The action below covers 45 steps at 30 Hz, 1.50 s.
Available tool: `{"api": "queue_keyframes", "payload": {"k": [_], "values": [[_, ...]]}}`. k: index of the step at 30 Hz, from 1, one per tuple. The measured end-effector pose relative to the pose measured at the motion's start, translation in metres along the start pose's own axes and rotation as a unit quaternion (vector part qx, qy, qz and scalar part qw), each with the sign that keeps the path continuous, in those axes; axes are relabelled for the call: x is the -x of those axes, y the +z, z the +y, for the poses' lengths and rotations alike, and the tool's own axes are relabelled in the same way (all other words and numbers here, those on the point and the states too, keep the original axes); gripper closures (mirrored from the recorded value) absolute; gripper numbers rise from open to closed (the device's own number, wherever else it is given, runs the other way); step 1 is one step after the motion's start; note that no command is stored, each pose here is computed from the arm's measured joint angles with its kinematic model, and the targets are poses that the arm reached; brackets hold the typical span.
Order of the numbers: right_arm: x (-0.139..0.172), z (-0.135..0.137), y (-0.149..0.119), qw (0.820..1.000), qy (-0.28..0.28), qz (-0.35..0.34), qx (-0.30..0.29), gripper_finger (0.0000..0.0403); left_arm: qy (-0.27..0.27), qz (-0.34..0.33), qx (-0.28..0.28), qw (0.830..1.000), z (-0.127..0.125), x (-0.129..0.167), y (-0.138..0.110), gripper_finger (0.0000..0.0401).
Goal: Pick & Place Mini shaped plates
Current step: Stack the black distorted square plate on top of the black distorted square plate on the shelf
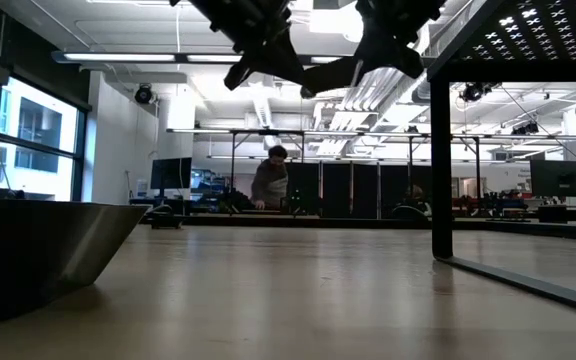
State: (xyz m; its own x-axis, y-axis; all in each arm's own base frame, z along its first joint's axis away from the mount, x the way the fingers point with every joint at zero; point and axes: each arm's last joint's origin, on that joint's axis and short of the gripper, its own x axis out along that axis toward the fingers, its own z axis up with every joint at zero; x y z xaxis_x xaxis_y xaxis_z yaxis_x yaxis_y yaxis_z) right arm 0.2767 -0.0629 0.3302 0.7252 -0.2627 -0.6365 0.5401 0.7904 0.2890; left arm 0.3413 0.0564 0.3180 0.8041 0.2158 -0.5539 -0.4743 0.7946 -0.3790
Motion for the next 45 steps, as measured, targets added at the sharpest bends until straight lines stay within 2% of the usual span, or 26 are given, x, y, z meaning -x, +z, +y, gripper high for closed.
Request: {"api": "queue_keyframes", "payload": {"k": [10,15,18,20,26,32,36,41,45], "values": [[0.018,-0.005,0.001,1.0,0.003,-0.006,-0.011,0.0401,-0.016,-0.037,0.002,0.999,-0.003,0.026,0.011,0.0267],[0.044,-0.015,0.002,0.999,-0.003,-0.021,-0.025,0.0401,-0.022,-0.068,-0.023,0.997,-0.005,0.05,0.018,0.0245],[0.063,-0.023,0.0,0.999,-0.01,-0.022,-0.029,0.0402,-0.024,-0.089,-0.041,0.995,-0.005,0.063,0.022,0.0259],[0.076,-0.027,-0.003,0.999,-0.012,-0.022,-0.03,0.0402,-0.02,-0.099,-0.051,0.994,-0.004,0.067,0.021,0.0283],[0.118,-0.035,-0.018,0.998,0.01,-0.018,-0.051,0.0402,-0.03,-0.117,-0.057,0.991,0.003,0.058,0.008,0.0388],[0.137,-0.022,-0.035,0.995,0.068,0.014,-0.071,0.0401,-0.05,-0.135,-0.052,0.988,0.009,0.046,-0.006,0.0381],[0.142,-0.005,-0.048,0.989,0.11,0.053,-0.081,0.0401,-0.047,-0.132,-0.052,0.989,0.013,0.041,-0.012,0.0396],[0.152,0.017,-0.066,0.975,0.166,0.11,-0.101,0.0401,-0.042,-0.124,-0.052,0.99,0.016,0.038,-0.017,0.0397],[0.164,0.029,-0.083,0.959,0.19,0.171,-0.127,0.0401,-0.042,-0.123,-0.052,0.99,0.016,0.038,-0.018,0.04]]}}
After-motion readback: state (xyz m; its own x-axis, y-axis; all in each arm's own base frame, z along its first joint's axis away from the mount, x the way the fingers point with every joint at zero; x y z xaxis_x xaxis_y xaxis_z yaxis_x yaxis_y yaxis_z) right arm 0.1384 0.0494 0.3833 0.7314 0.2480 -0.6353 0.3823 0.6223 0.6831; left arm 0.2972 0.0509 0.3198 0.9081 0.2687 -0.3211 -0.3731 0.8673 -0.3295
